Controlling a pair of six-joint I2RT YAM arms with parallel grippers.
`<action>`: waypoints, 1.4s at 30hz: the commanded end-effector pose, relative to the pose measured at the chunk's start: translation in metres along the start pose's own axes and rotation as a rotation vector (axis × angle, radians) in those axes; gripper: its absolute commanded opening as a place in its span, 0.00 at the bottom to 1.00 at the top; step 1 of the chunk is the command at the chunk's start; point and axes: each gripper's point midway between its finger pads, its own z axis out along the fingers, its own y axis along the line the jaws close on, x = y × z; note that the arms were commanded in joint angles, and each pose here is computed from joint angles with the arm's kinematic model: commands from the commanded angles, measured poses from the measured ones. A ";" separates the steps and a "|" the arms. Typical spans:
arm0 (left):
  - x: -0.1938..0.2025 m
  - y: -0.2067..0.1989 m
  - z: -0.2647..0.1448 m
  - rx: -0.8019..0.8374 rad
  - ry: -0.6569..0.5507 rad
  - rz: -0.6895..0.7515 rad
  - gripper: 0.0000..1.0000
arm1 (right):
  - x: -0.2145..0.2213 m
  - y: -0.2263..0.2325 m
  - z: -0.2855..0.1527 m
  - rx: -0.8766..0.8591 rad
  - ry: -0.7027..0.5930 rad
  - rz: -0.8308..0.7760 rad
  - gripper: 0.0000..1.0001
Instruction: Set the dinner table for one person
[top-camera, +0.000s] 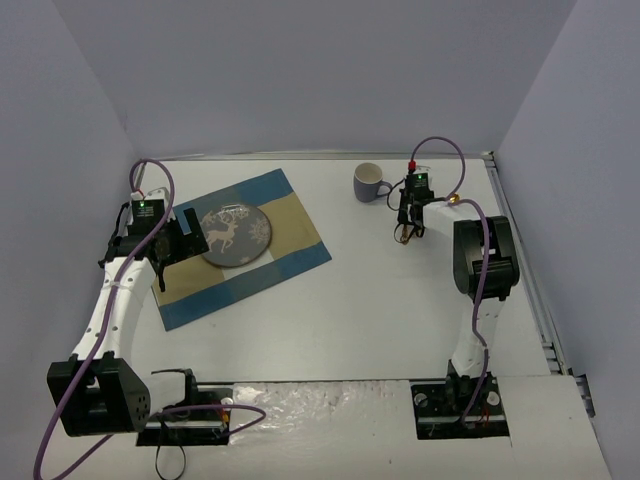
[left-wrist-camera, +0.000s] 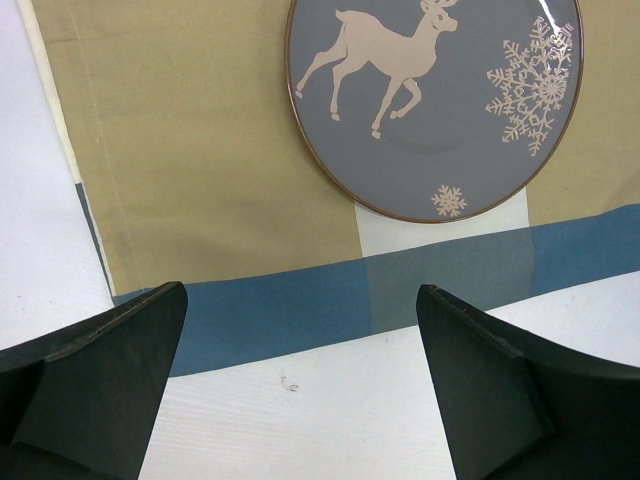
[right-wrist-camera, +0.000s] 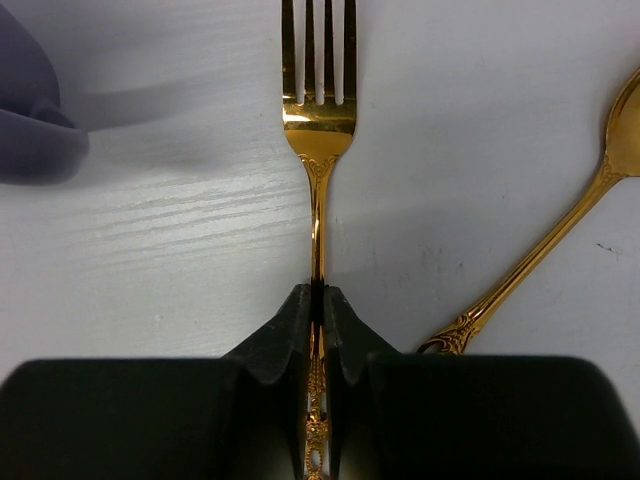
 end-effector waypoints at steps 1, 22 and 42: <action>-0.011 -0.004 -0.008 0.015 -0.060 0.012 0.97 | -0.008 -0.008 -0.019 0.035 -0.047 0.002 0.00; 0.000 -0.112 -0.077 0.363 -0.156 -0.082 0.91 | 0.007 0.127 -0.236 -0.455 -0.292 -0.123 0.00; -0.042 -0.247 -0.068 0.685 -0.221 -0.066 0.67 | 0.053 0.244 -0.313 -0.805 -0.304 -0.154 0.00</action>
